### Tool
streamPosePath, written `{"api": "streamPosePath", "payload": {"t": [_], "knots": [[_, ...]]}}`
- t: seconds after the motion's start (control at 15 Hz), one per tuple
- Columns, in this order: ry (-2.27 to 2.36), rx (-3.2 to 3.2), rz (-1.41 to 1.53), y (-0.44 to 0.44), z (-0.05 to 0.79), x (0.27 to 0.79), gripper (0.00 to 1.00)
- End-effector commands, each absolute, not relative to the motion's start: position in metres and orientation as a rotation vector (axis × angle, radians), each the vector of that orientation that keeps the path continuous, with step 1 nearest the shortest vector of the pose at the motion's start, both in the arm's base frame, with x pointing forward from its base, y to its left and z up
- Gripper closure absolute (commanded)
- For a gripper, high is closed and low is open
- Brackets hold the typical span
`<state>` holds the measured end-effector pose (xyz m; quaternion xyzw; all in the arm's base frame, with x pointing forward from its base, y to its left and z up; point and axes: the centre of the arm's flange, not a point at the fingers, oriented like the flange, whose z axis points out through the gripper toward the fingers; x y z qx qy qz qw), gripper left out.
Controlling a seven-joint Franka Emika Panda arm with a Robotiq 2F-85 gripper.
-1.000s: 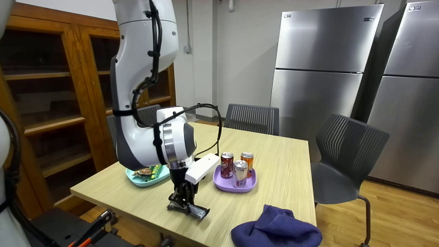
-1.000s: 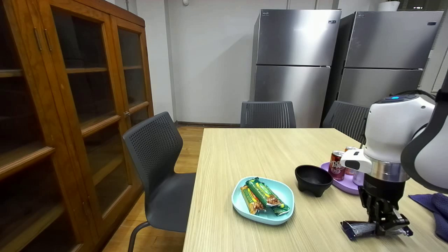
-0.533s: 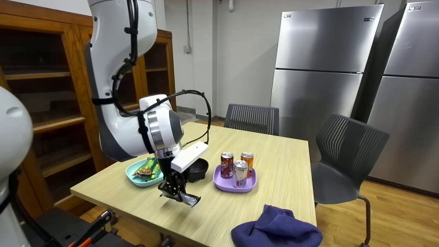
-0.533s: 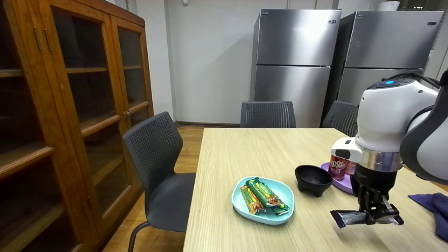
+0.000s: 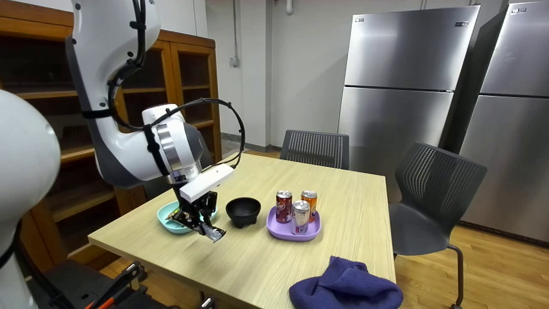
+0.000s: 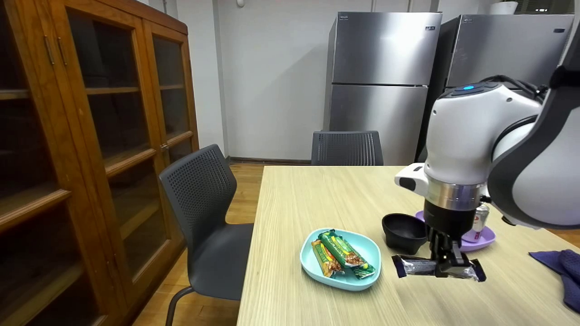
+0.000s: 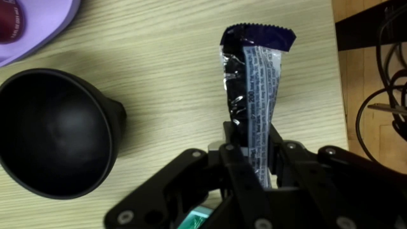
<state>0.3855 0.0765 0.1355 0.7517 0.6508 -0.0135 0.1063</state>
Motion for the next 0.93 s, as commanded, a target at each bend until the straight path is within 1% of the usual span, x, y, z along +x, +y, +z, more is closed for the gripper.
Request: {"api": "streamPosePath", "payload": {"t": [0.0,0.87], "knots": [[1.782,2.319,-0.043,0.109,0.143,0.395,0.94],[1.455,2.579,0.028,0.167,0.132,0.471,0.94]]}}
